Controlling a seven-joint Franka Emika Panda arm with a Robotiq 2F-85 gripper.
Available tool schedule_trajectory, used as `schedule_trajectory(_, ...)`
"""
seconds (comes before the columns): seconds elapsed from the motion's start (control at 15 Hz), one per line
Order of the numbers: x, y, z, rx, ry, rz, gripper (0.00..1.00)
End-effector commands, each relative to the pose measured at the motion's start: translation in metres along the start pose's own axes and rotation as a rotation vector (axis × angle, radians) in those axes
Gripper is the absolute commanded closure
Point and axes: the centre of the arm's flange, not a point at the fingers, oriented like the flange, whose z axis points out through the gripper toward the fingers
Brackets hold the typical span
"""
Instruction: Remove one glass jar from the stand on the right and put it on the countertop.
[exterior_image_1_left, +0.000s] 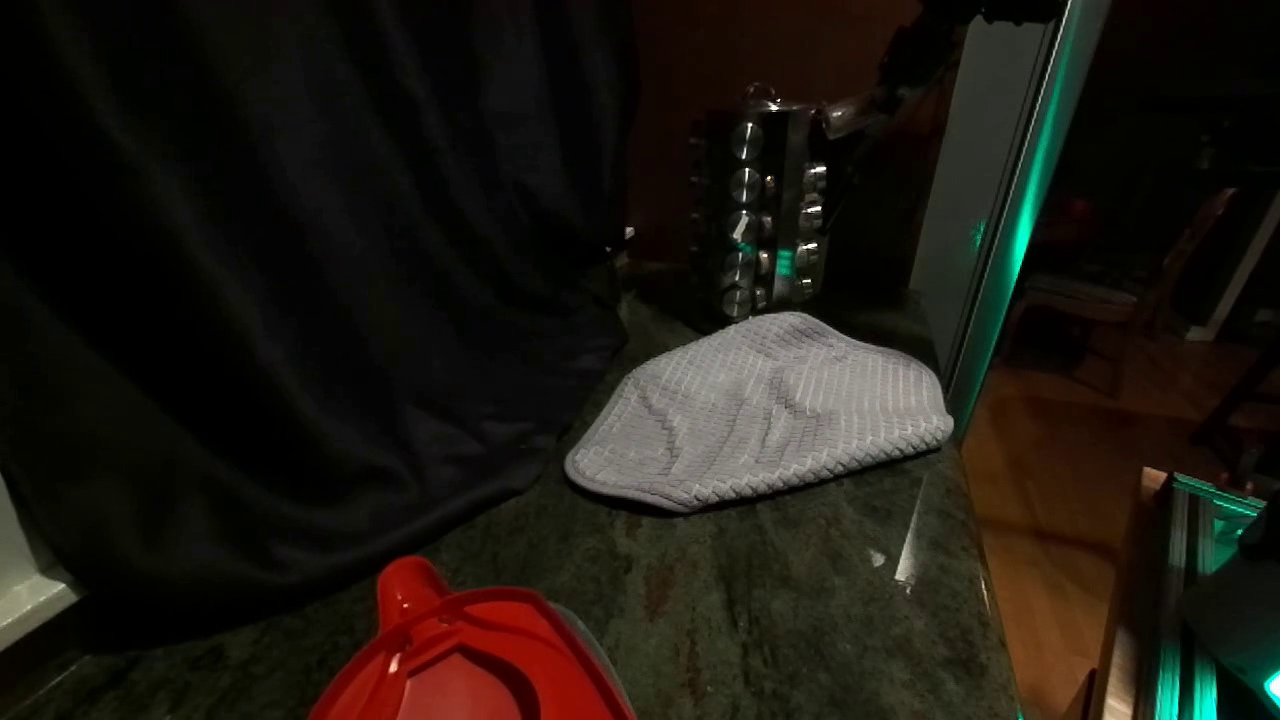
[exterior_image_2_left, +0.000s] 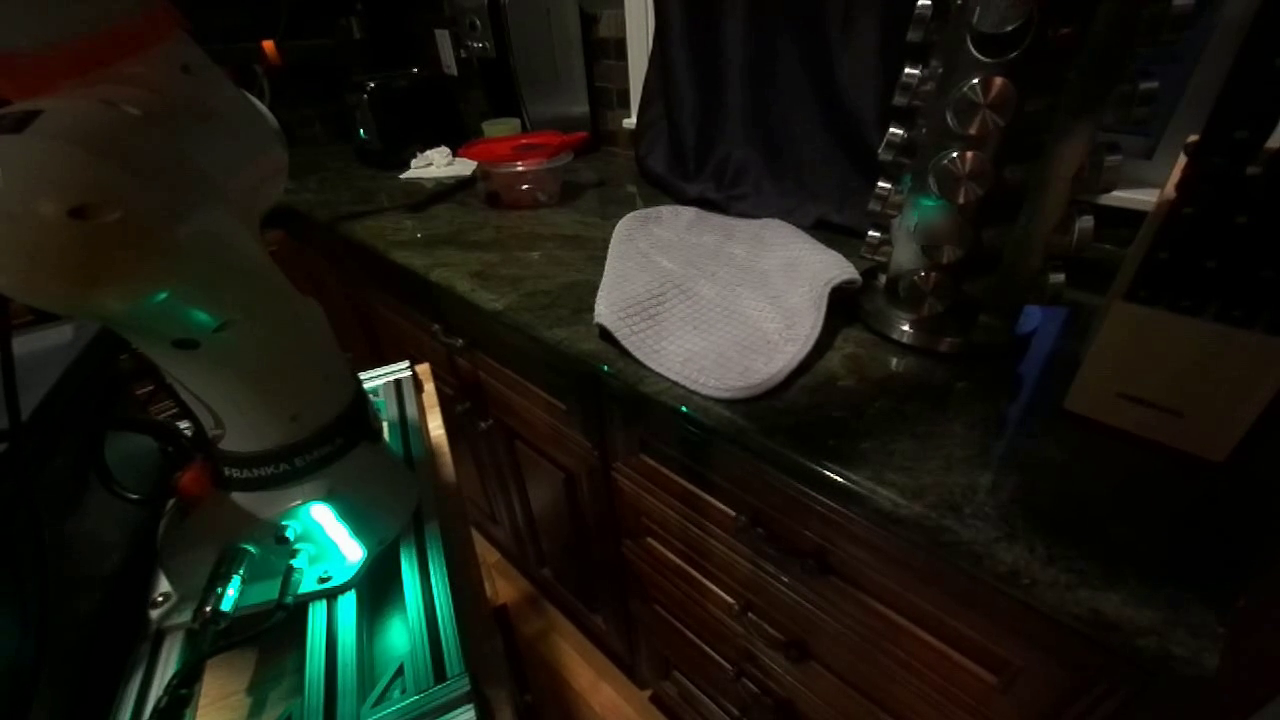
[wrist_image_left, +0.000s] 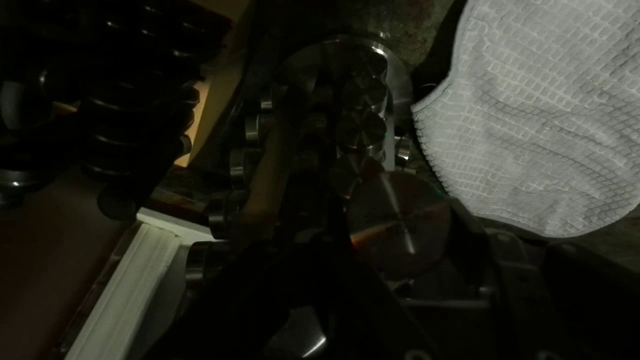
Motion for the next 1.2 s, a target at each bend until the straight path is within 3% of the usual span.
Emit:
schedule_trajectory(0.0, -0.009, -0.008, -0.01, 0.038, -0.098, 0.006, 0.75)
schedule_trajectory(0.4, -0.016, -0.007, 0.014, 0.023, -0.412, 0.057, 0.75)
schedule_trajectory(1.13, -0.022, -0.014, 0.142, 0.188, -0.888, 0.28, 0.75)
